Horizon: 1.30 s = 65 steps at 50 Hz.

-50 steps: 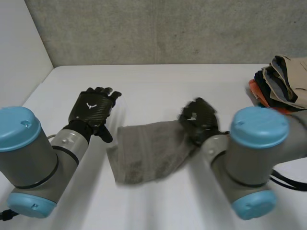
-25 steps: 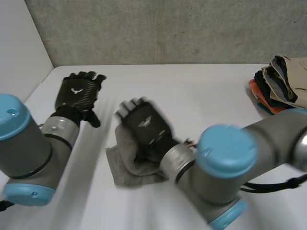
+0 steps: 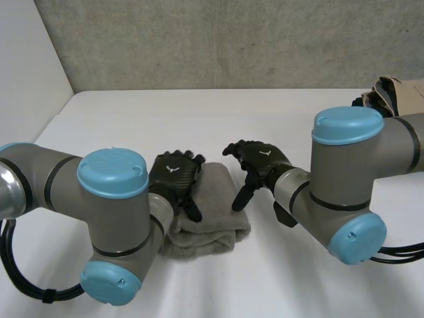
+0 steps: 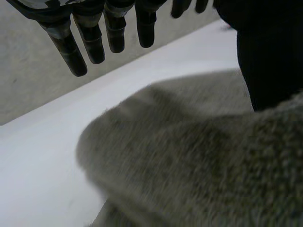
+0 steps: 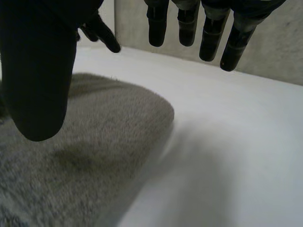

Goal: Fold the laundry.

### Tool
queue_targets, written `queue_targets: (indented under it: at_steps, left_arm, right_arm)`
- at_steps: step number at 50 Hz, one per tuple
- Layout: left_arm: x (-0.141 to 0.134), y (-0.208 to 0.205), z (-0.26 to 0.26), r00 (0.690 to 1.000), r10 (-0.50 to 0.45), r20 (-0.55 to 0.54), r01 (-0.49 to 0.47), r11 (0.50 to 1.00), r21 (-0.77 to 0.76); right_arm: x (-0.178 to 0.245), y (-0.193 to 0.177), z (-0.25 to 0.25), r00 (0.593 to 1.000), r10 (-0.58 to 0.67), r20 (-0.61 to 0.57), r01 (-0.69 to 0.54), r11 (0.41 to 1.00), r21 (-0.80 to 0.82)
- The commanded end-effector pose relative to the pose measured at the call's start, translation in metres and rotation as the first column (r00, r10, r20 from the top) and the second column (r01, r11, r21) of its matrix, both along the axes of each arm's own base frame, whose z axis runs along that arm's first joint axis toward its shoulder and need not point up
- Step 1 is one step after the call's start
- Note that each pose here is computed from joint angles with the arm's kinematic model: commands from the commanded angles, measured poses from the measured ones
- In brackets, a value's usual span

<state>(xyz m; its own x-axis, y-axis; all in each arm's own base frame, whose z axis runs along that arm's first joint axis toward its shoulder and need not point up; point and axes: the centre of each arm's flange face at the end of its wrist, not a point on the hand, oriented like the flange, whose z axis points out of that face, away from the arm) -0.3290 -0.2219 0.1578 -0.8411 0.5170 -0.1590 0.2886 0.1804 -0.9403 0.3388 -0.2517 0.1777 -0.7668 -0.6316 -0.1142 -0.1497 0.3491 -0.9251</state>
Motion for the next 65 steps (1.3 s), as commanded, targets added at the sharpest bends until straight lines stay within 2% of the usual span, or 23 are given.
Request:
queue_targets:
  at_steps: [1, 7, 18, 22, 26, 30, 33, 37, 40, 44, 48, 65]
  left_arm:
    - [0.017, 0.003, -0.013, 0.99, 0.032, 0.137, -0.032, 0.999, 0.0]
    - [0.022, 0.009, -0.022, 0.978, 0.014, 0.206, -0.014, 1.0, -0.001]
    - [0.023, 0.009, -0.027, 0.978, -0.003, 0.21, 0.0, 1.0, 0.016]
    - [0.018, 0.008, -0.009, 0.986, -0.033, 0.166, 0.036, 0.999, -0.016]
    - [0.019, -0.001, 0.041, 0.997, -0.043, 0.065, 0.051, 0.991, -0.126]
    - [0.02, -0.013, 0.091, 0.995, -0.091, -0.027, 0.082, 0.967, -0.241]
    - [0.017, -0.011, 0.119, 0.982, -0.182, -0.059, 0.158, 0.946, -0.284]
    - [0.015, -0.004, 0.139, 0.947, -0.316, -0.059, 0.292, 0.923, -0.252]
    - [0.018, 0.0, 0.144, 0.921, -0.386, -0.058, 0.369, 0.909, -0.193]
    - [0.017, 0.013, 0.142, 0.868, -0.491, -0.076, 0.482, 0.869, -0.113]
    - [0.015, 0.017, 0.14, 0.851, -0.519, -0.084, 0.51, 0.854, -0.105]
    - [0.014, 0.017, 0.136, 0.849, -0.521, -0.088, 0.514, 0.853, -0.093]
  right_arm:
    - [0.018, 0.012, -0.012, 0.995, 0.073, -0.065, -0.075, 0.997, -0.03]
    - [0.031, 0.016, -0.031, 0.988, 0.115, -0.103, -0.117, 0.993, -0.015]
    - [0.035, 0.008, -0.052, 0.976, 0.117, -0.183, -0.127, 0.991, -0.041]
    - [0.033, 0.007, -0.035, 0.979, 0.101, -0.177, -0.117, 0.99, -0.08]
    - [0.024, 0.016, 0.005, 0.988, 0.084, -0.132, -0.103, 0.984, -0.145]
    - [0.016, 0.026, 0.026, 0.992, 0.06, -0.114, -0.083, 0.976, -0.204]
    - [0.011, 0.032, 0.031, 0.993, 0.044, -0.107, -0.068, 0.97, -0.232]
    - [0.006, 0.051, 0.019, 0.988, 0.06, -0.145, -0.095, 0.964, -0.247]
    - [0.009, 0.075, 0.001, 0.972, 0.114, -0.204, -0.164, 0.954, -0.249]
    - [0.022, 0.111, -0.023, 0.945, 0.203, -0.256, -0.276, 0.915, -0.294]
    - [0.029, 0.119, -0.045, 0.94, 0.202, -0.275, -0.29, 0.898, -0.331]
    - [0.052, 0.101, -0.071, 0.936, 0.152, -0.317, -0.282, 0.863, -0.418]
